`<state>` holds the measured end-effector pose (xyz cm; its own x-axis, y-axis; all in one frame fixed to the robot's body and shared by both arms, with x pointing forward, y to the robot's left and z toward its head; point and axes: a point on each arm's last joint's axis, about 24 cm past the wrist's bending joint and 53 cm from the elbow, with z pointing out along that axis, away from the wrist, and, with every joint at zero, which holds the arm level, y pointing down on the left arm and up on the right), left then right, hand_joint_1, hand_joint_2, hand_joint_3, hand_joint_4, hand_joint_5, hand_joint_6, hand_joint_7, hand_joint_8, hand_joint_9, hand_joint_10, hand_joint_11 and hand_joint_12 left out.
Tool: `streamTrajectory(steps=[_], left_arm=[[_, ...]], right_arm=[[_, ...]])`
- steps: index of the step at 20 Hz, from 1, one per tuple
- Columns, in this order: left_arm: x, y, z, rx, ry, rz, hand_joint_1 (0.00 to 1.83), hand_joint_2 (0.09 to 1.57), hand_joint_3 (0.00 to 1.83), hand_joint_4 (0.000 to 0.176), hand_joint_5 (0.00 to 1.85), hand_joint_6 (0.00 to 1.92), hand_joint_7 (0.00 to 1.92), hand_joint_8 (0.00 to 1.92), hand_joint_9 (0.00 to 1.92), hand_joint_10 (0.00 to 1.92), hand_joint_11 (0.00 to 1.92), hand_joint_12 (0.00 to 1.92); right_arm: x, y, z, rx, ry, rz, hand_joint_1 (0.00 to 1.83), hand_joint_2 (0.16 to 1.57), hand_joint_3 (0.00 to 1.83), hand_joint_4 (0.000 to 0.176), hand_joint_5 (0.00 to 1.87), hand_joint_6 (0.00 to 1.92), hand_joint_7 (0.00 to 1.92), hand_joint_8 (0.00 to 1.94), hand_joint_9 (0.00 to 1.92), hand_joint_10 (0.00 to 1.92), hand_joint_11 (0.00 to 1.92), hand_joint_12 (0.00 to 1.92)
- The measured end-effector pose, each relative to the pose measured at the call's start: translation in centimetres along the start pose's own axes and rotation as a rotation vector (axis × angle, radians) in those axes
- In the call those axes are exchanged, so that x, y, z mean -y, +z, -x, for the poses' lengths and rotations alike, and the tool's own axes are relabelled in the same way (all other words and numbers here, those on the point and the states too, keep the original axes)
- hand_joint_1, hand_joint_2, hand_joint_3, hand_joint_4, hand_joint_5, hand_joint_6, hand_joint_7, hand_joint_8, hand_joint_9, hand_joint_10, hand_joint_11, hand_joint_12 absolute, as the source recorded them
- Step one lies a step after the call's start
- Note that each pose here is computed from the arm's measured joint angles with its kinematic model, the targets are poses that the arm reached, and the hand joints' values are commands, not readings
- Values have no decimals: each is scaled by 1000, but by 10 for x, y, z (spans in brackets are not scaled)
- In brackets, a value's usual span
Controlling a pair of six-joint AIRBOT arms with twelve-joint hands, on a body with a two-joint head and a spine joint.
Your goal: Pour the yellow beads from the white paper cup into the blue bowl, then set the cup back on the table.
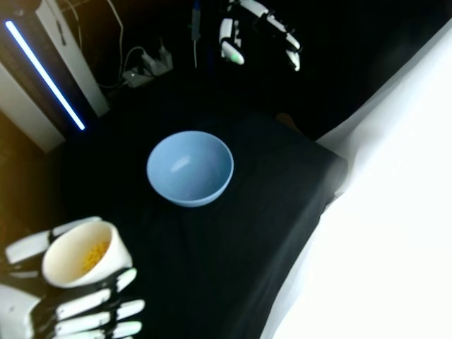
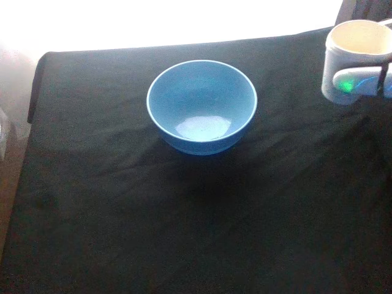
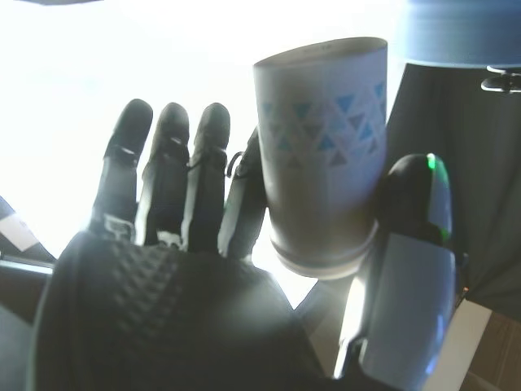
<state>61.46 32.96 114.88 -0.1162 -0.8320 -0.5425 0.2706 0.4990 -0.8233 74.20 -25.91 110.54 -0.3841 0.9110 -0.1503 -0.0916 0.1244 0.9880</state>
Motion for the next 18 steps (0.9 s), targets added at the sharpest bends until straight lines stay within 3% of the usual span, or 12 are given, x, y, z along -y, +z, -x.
streamTrajectory(steps=[1, 3, 5, 8, 9, 10, 11, 12, 13, 16, 17, 18], left_arm=[[-1, 0, -1, -3, -1, 1, 1068, 764, 982, 0, 0, 0, 237, 1, 209, 0, 0, 571], [-1, -1, -3, -4, -4, 3, 1112, 733, 1039, 0, 0, 0, 243, 1, 209, 1, 0, 573], [-3, -1, -4, -7, -6, 8, 1165, 712, 1081, 0, 0, 0, 239, 0, 191, 2, 0, 492], [-3, -1, -4, -6, -6, 10, 1147, 720, 1039, 0, 0, 0, 232, 1, 196, 2, 0, 497], [-3, -1, -4, -6, -7, 10, 1128, 728, 1028, 0, 0, 0, 235, 1, 198, 2, 0, 520], [-3, 0, -4, -5, -8, 9, 1122, 728, 1024, 0, 0, 0, 244, 5, 207, 5, 0, 526], [-3, 0, -4, -3, -10, 8, 1098, 730, 1032, 0, 0, 0, 248, 3, 209, 4, 0, 568], [-2, 2, -4, -3, -10, 5, 1104, 724, 1054, 0, 0, 0, 256, 3, 213, 3, 0, 601], [-2, 2, -4, -4, -10, 5, 1117, 715, 1074, 0, 0, 0, 253, 1, 212, 1, 0, 588], [-3, 2, -6, -9, -12, 6, 1102, 742, 1008, 0, 0, 0, 242, 1, 216, 2, 0, 569], [-4, 2, -6, -6, -13, 10, 1092, 740, 1002, 0, 0, 0, 247, 2, 221, 3, 0, 613], [-5, 3, -6, -7, -12, 13, 1079, 737, 1011, 0, 0, 0, 258, 3, 222, 2, 0, 651]], right_arm=[[-2, 0, 0, -2, -2, 2, 1016, 1110, 0, 172, 991, 960, 669, 8, 461, 2, 0, 932], [-8, 3, -4, -17, -14, 13, 1026, 1096, 0, 176, 1018, 915, 680, 3, 455, 0, 0, 852], [-19, 8, -9, -34, -23, 37, 1051, 1066, 0, 176, 1089, 798, 731, 7, 513, 11, 0, 896], [-29, 14, -16, -59, -38, 58, 1072, 1071, 1, 102, 1081, 812, 740, 4, 532, 9, 0, 946], [-29, 15, -18, -66, -44, 58, 1084, 1072, 0, 68, 1081, 815, 751, 5, 545, 10, 0, 1001], [-30, 15, -19, -70, -47, 58, 1068, 1075, 1, 107, 1070, 829, 736, 5, 540, 5, 0, 1057], [-31, 17, -21, -76, -53, 56, 1067, 1070, 0, 122, 1082, 810, 739, 4, 528, 2, 0, 1076], [-35, 21, -26, -89, -63, 59, 1063, 1096, 2, 82, 1024, 905, 755, 4, 538, 3, 0, 1141], [-39, 24, -28, -98, -71, 64, 1050, 1111, 3, 85, 985, 966, 783, 8, 561, 9, 0, 1195], [-57, 31, -34, -122, -102, 106, 1063, 1104, 1, 69, 1007, 933, 870, 7, 654, 14, 35, 1265], [-59, 34, -35, -128, -113, 104, 1048, 1096, 0, 122, 1021, 909, 873, 3, 664, 9, 69, 1208], [-59, 36, -36, -130, -120, 102, 1045, 1098, 1, 118, 1013, 922, 883, 3, 657, 3, 70, 1195]])
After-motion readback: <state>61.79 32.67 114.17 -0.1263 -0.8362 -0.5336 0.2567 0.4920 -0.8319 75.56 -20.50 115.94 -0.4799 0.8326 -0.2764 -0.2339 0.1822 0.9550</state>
